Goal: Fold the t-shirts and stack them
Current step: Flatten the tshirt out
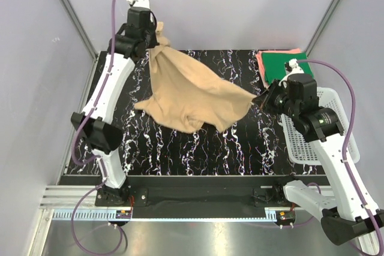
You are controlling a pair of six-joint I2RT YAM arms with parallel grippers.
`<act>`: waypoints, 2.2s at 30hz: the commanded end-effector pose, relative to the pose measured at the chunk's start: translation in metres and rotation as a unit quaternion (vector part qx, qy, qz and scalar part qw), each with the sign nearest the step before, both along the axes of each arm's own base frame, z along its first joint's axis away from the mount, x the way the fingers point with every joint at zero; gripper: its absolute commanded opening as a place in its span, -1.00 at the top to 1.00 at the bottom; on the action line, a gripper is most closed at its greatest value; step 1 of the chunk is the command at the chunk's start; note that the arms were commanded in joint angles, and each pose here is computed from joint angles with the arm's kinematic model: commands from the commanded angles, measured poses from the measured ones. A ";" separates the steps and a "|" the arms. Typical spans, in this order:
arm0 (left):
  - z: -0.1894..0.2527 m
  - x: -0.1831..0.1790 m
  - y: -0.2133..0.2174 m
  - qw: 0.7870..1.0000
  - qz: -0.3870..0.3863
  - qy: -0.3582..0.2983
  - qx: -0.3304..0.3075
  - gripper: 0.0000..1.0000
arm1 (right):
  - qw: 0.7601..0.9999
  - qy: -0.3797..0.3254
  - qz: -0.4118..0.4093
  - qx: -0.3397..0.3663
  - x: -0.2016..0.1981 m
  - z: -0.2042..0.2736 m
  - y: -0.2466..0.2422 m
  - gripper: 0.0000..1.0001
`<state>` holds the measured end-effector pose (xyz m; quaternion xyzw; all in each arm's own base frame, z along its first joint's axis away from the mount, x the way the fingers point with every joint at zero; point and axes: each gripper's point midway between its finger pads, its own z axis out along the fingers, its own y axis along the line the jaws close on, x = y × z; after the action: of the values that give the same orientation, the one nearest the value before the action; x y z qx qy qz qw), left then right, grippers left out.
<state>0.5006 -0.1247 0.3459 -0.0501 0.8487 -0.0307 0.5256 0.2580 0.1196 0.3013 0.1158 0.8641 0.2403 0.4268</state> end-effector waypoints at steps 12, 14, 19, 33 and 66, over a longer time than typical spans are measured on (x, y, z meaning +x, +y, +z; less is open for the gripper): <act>0.175 -0.223 0.120 0.959 0.119 -0.256 -0.040 1.00 | 0.976 -0.129 0.113 0.137 -0.054 0.084 0.034 1.00; 0.175 -0.224 0.118 0.958 0.108 -0.263 -0.030 1.00 | 0.974 -0.128 0.114 0.146 -0.058 0.084 0.035 1.00; 0.141 -0.165 0.093 0.973 0.074 -0.219 0.008 1.00 | 0.975 -0.130 0.110 0.143 -0.050 0.077 0.035 1.00; -0.059 0.111 -0.111 0.980 -0.175 -0.091 -0.008 1.00 | 0.994 0.020 0.089 0.060 -0.001 -0.071 0.068 1.00; -0.332 -0.126 0.040 0.934 0.061 0.347 0.060 0.56 | 0.975 0.160 0.149 -0.046 -0.059 -0.192 0.159 0.75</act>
<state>0.3598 -0.1133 0.0188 -0.0552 0.9790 0.0236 0.1947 0.1852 0.2516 0.0870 -0.0180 0.9533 0.2155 0.2106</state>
